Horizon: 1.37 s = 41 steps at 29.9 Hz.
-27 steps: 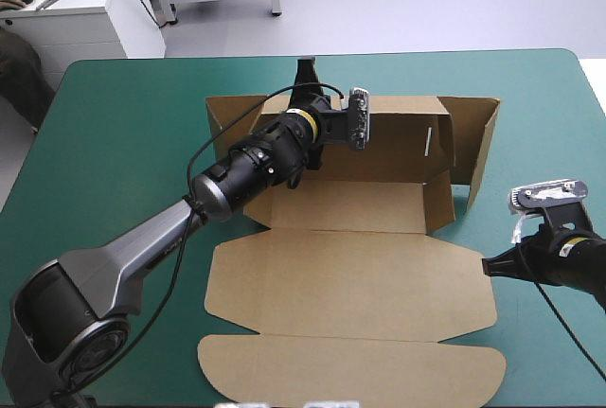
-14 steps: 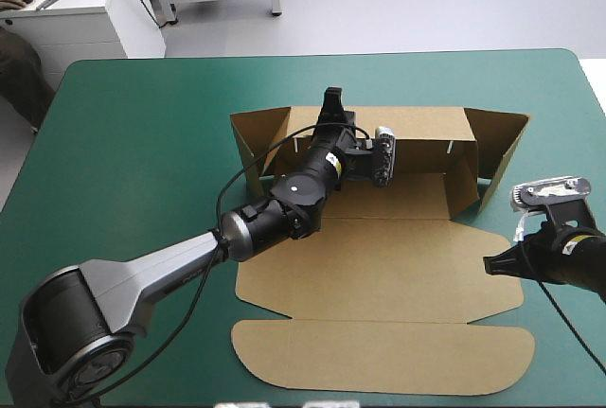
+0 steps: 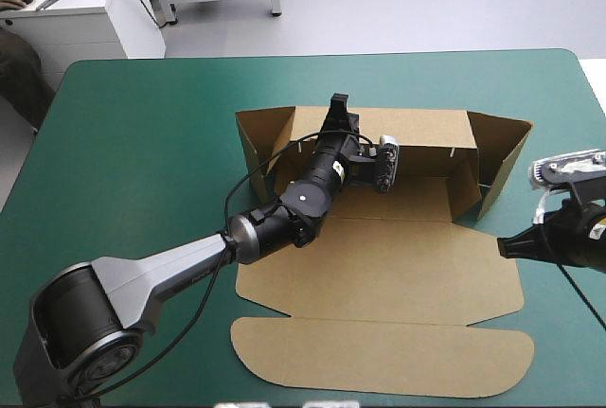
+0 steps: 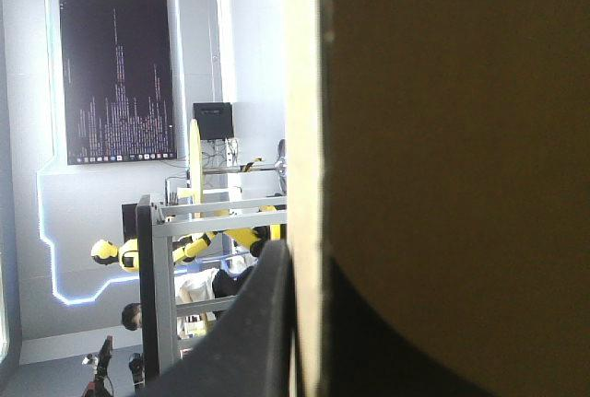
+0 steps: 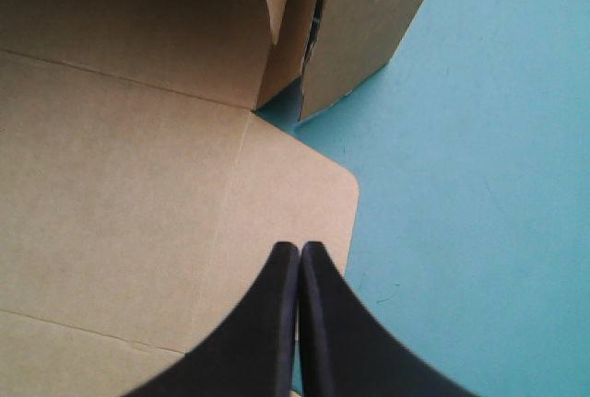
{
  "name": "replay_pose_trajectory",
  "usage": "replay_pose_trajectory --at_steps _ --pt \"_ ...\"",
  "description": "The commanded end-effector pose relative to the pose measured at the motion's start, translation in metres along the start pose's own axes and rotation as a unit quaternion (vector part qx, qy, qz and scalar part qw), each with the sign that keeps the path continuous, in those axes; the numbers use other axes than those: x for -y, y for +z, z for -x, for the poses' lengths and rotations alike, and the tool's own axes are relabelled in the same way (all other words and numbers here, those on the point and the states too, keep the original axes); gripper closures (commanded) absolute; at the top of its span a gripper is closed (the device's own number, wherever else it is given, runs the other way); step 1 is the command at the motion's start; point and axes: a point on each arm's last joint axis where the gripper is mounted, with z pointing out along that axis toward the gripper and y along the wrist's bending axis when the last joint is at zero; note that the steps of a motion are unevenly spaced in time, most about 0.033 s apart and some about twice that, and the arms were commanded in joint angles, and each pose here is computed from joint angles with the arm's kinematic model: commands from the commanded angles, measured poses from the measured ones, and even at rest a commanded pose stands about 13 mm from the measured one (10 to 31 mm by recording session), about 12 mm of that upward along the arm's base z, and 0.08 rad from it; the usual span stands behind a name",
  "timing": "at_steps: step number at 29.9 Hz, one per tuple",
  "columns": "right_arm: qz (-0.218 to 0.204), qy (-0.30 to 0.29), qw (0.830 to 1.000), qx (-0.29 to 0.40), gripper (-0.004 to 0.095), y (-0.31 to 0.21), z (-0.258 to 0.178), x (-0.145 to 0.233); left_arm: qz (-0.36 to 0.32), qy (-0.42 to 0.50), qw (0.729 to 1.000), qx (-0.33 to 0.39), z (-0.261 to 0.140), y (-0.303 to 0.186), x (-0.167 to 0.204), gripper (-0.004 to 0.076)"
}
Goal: Fold the box
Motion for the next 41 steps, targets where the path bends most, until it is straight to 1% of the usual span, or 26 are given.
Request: replay_pose_trajectory --at_steps 1,5,7,10,11,13,16,21,26,31,33,35,37,41 --pt "-0.009 0.009 0.999 0.043 0.0835 -0.029 0.014 0.001 0.038 -0.008 0.999 0.005 0.003 -0.013 -0.023 0.0734" --pt "-0.006 0.049 0.997 0.056 0.0595 -0.041 0.017 0.000 0.036 -0.005 0.999 0.002 0.003 -0.010 -0.021 0.0734" --pt "0.001 0.049 0.997 0.063 0.0480 -0.044 0.017 -0.002 0.036 -0.004 0.999 0.003 0.003 -0.010 -0.021 0.0734" --pt "0.001 0.049 0.996 0.068 0.0375 -0.047 0.016 -0.002 0.036 -0.003 0.999 0.003 0.003 -0.010 -0.020 0.0734" --pt "-0.002 0.048 0.996 0.069 0.0361 -0.047 0.016 -0.002 0.036 -0.003 0.999 0.003 0.003 -0.010 -0.020 0.0734" --pt "-0.015 0.045 0.996 0.076 0.0349 -0.048 0.017 0.001 0.036 -0.009 0.999 0.002 0.003 -0.010 -0.020 0.0734" --pt "-0.024 0.043 0.994 0.096 0.0349 -0.048 0.020 0.002 0.036 -0.009 0.999 0.001 0.003 -0.010 -0.020 0.0734" --pt "-0.033 0.043 0.988 0.143 0.0356 -0.051 0.029 0.004 0.037 -0.011 0.999 -0.001 0.002 -0.010 -0.020 0.0734" --pt "-0.034 0.041 0.986 0.156 0.0373 -0.051 0.031 0.005 0.037 -0.016 0.999 -0.001 0.002 -0.010 -0.020 0.0734" --pt "-0.077 0.039 0.974 0.210 0.0373 -0.049 0.048 0.015 0.037 -0.016 0.999 -0.001 0.002 -0.010 -0.020 0.0734" --pt "-0.092 0.053 0.976 0.191 0.0373 -0.039 0.058 0.021 0.037 -0.016 0.999 -0.001 0.002 -0.010 -0.020 0.0734" --pt "-0.116 0.044 0.979 0.160 0.0373 -0.025 0.071 0.030 0.037 -0.016 0.999 -0.001 0.002 -0.010 -0.020 0.0734" --pt "-0.133 0.036 0.980 0.144 0.0373 -0.014 0.088 0.038 0.037 -0.016 0.999 -0.001 0.002 -0.010 -0.020 0.0734" --pt "-0.137 0.038 0.982 0.125 0.0373 0.011 0.128 0.049 0.037 -0.016 0.999 -0.001 0.002 -0.010 -0.020 0.0734"
